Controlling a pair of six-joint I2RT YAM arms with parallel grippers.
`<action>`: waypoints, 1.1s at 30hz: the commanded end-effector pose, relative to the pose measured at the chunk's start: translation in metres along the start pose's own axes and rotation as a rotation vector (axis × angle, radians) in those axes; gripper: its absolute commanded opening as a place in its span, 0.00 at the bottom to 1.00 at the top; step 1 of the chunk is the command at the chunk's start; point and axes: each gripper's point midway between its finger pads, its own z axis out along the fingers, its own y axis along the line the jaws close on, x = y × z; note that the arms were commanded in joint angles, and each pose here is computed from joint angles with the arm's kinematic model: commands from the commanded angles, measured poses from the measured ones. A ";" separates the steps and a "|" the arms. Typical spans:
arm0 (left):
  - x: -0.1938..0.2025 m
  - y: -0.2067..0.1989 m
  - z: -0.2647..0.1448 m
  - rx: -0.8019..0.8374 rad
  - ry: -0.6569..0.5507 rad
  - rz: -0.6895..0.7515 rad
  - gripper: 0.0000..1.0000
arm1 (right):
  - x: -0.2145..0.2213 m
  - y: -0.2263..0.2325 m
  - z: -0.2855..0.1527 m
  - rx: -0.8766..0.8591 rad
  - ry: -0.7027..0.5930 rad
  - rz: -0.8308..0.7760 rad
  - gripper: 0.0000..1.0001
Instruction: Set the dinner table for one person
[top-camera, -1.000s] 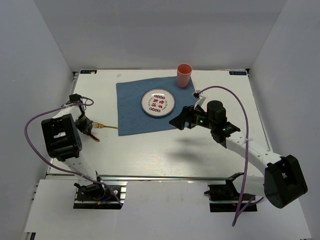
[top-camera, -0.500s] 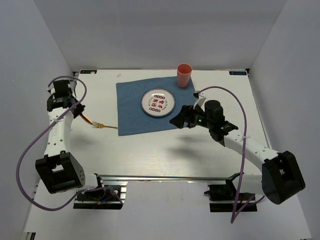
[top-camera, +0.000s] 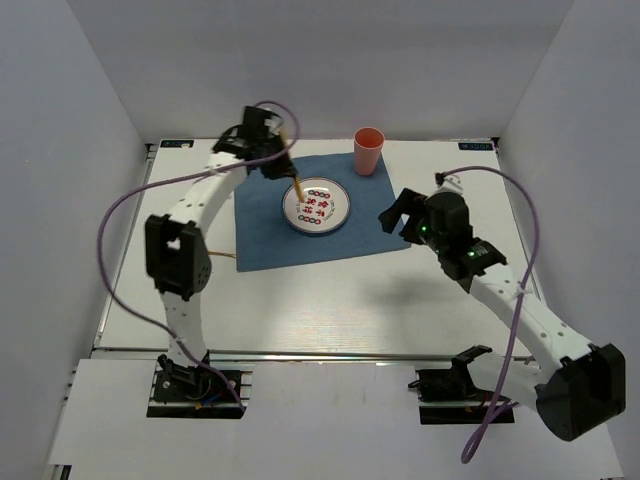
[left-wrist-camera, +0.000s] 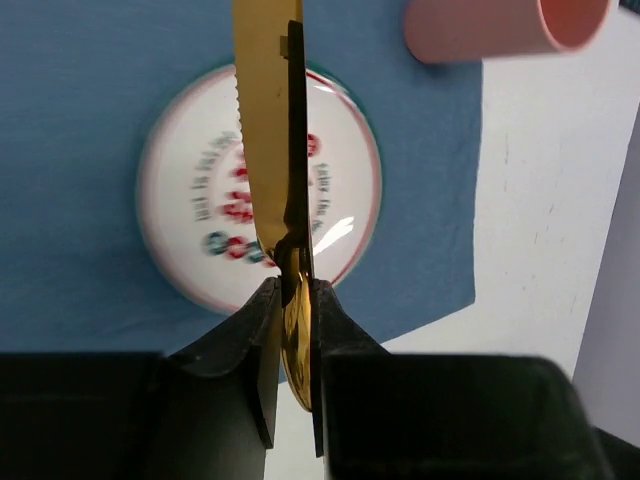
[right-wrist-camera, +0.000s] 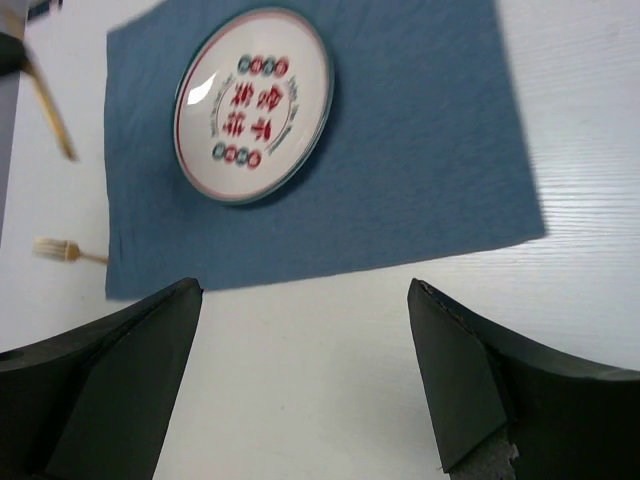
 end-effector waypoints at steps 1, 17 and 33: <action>0.022 -0.073 0.022 0.097 0.030 0.018 0.00 | -0.043 -0.020 -0.029 0.145 -0.136 0.041 0.89; 0.136 -0.190 0.136 0.287 0.145 0.000 0.00 | -0.073 -0.039 -0.085 0.229 -0.235 0.012 0.89; 0.183 -0.190 0.172 0.308 0.226 0.004 0.00 | -0.058 -0.043 -0.076 0.199 -0.199 -0.011 0.89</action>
